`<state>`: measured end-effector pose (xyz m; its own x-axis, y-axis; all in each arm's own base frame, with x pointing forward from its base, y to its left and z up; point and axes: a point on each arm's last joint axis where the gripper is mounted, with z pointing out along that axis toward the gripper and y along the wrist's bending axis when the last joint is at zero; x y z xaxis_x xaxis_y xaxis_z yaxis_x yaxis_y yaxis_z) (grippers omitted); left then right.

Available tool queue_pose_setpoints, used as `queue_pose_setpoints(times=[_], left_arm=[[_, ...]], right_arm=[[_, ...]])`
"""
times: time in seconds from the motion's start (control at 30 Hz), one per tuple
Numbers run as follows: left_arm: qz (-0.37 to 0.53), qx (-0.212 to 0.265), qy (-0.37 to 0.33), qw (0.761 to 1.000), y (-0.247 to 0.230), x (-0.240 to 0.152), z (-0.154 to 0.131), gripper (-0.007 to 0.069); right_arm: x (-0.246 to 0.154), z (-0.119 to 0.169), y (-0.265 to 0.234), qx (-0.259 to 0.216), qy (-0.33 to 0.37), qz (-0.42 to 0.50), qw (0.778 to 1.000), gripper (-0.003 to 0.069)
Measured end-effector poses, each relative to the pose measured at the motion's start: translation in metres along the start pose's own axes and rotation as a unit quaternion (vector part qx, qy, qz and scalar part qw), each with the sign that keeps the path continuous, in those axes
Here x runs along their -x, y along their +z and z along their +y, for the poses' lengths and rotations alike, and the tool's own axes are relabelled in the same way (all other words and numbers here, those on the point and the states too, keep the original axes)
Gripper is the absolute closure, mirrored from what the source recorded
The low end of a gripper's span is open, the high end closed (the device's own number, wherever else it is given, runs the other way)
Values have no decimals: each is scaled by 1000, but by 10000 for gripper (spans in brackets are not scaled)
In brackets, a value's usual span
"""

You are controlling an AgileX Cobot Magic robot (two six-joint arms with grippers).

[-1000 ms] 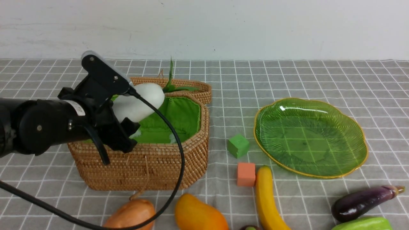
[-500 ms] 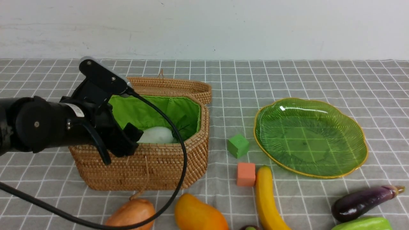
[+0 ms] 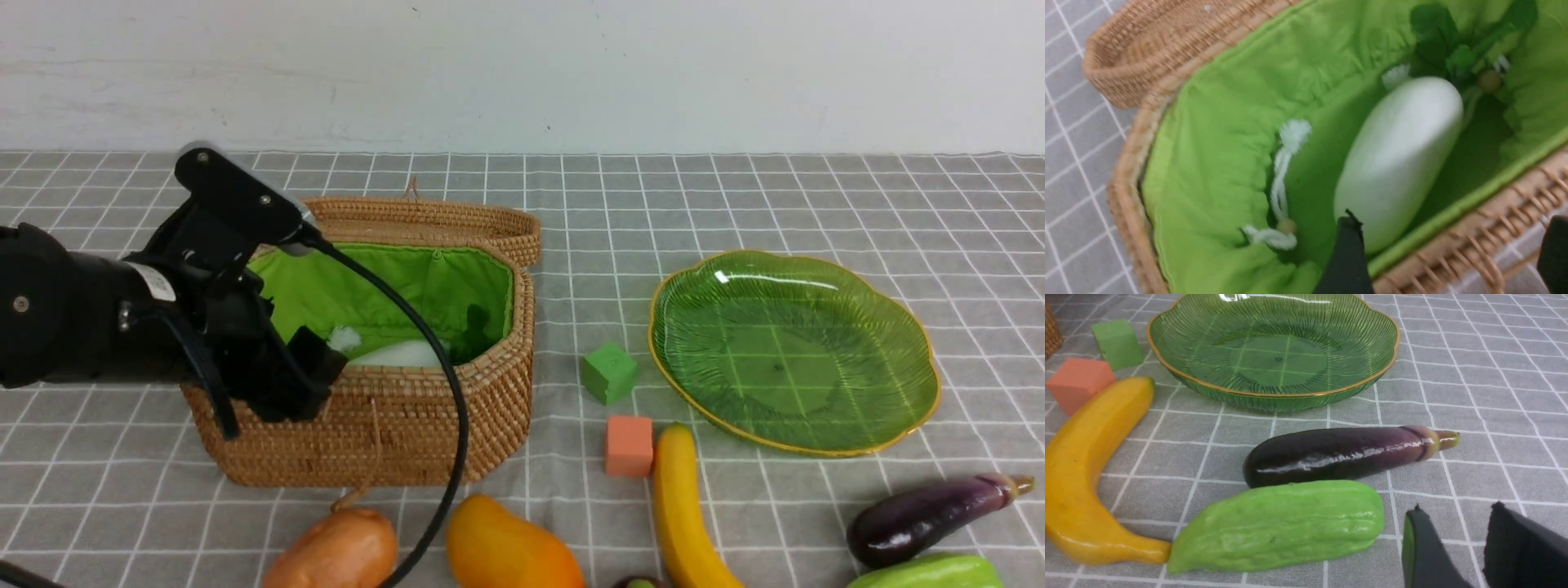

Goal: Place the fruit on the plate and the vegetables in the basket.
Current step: Grab a potato with your left arm and place it in the basket on the left

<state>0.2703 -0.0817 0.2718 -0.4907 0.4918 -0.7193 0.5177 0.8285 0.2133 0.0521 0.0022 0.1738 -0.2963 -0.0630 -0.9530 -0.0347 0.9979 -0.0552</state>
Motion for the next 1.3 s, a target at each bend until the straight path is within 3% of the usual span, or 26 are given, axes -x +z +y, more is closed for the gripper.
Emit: queue_pose_setpoints(times=[0.37,0.73,1.0,1.3], left_arm=[[59,-43,-8,997,-6,-10,-8,61],[176,-153,-55,971,-20,-35,-32,29],[133,-118,-121,977,1,-60,-38,10],[203,-129,-147,959,39,-91,-46,38]], right_arm=[[0,0,0,0,0,0,1000,417],[0,0,0,0,0,0,1000,417],[0,0,0,0,0,0,1000,417],[0,0,0,0,0,0,1000,417]])
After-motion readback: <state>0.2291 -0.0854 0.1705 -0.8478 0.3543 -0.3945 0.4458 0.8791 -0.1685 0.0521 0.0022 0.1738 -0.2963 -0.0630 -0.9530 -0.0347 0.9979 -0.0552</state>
